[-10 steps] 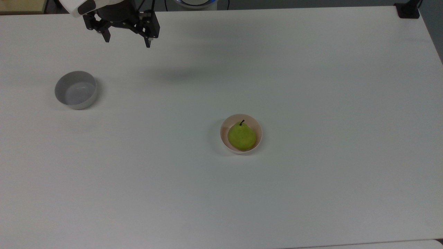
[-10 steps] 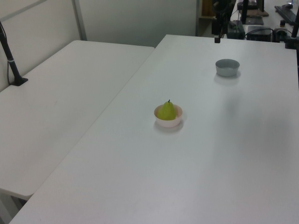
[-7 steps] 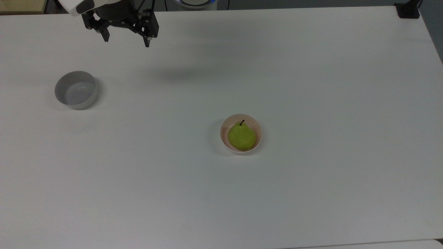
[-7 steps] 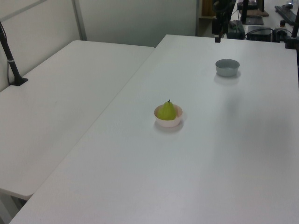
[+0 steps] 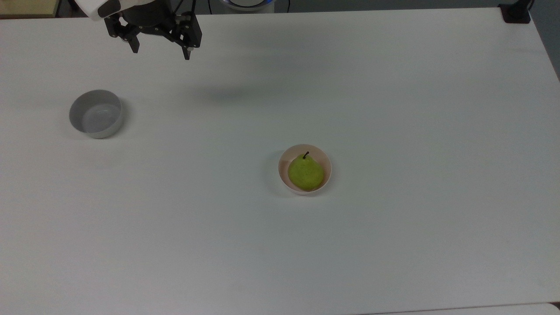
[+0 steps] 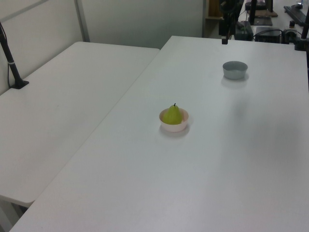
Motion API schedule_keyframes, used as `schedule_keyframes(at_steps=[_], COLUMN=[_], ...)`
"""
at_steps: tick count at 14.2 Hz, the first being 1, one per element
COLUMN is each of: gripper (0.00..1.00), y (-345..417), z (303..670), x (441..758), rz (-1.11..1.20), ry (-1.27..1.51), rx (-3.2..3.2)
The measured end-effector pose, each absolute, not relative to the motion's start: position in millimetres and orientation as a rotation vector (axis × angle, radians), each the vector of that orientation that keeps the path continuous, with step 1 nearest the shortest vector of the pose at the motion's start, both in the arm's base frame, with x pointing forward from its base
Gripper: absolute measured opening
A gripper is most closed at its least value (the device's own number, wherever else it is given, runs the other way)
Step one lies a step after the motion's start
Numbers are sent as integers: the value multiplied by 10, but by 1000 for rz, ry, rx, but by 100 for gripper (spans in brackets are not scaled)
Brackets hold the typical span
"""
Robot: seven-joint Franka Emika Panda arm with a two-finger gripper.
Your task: Pick up a pear from the bowl
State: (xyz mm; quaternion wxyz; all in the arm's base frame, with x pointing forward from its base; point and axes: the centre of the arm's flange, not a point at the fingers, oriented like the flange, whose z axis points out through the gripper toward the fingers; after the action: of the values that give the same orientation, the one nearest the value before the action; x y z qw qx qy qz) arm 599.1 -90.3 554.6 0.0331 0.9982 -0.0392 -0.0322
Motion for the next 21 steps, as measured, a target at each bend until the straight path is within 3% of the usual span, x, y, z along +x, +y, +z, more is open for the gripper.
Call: schedule_keyframes(at_steps=[10, 16, 21], gripper=[100, 100, 100], y=[-390, 917, 1724], z=[5290, 5232, 4755], x=[6190, 6426, 6583], rz=[-96, 84, 108], ry=[-5, -24, -56], rx=[3044, 3120, 3105])
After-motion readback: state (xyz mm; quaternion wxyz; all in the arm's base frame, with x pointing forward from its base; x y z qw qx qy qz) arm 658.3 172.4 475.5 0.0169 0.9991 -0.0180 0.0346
